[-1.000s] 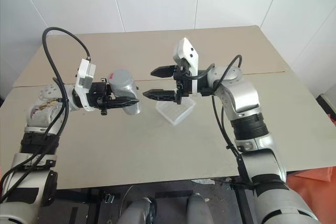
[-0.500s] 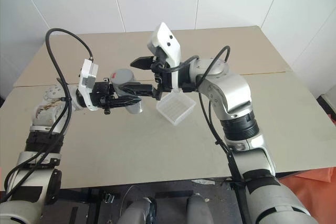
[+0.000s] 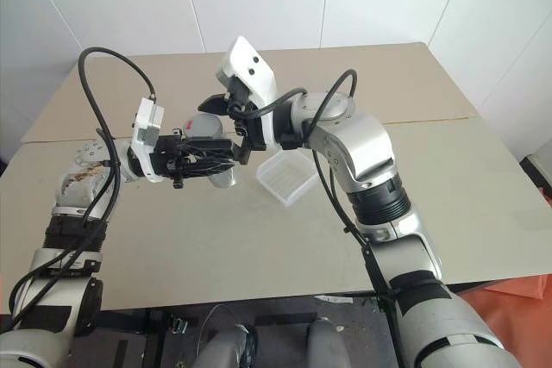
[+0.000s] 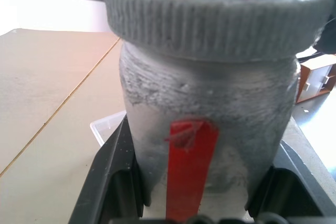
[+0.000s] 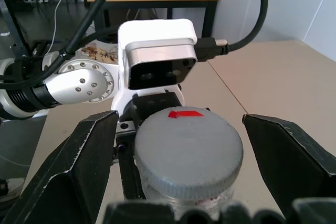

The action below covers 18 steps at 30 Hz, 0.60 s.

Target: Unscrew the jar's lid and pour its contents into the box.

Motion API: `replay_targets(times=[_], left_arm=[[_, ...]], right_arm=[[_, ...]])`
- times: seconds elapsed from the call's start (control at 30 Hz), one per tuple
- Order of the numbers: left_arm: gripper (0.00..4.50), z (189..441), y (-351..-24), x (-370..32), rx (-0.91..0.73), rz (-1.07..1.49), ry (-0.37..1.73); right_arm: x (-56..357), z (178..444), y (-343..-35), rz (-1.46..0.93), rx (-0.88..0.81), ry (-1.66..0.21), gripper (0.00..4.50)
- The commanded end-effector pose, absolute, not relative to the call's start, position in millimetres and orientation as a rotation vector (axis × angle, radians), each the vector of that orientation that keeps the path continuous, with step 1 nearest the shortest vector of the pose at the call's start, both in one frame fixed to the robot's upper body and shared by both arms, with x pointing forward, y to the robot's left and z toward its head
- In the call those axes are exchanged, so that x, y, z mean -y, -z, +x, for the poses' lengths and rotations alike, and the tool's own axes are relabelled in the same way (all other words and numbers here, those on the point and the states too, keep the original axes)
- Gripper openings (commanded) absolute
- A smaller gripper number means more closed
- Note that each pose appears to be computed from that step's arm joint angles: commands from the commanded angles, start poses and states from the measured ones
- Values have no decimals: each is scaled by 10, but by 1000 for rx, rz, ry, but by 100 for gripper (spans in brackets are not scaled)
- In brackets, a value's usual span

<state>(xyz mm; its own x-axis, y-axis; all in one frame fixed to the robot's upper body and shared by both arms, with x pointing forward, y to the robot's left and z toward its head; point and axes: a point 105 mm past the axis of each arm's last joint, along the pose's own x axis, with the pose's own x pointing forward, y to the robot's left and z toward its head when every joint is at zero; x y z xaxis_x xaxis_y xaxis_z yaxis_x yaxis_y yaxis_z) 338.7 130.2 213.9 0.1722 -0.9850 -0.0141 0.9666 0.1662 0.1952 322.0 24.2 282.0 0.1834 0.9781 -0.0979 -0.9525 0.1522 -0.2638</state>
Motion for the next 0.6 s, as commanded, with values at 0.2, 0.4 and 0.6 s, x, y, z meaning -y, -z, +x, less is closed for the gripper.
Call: replay_targets(times=[0.2,0.4,0.6], left_arm=[[196,3344,-2257,-1335,168,205,1390],[196,3343,-2260,-1328,169,204,1392],[196,3347,-2260,-1325,171,203,1391]], right_arm=[[-293,3150,-2993,-309,173,-1404,441],[-283,3144,-3017,-313,181,-1406,441],[-280,3147,-2980,-317,163,-1412,441]])
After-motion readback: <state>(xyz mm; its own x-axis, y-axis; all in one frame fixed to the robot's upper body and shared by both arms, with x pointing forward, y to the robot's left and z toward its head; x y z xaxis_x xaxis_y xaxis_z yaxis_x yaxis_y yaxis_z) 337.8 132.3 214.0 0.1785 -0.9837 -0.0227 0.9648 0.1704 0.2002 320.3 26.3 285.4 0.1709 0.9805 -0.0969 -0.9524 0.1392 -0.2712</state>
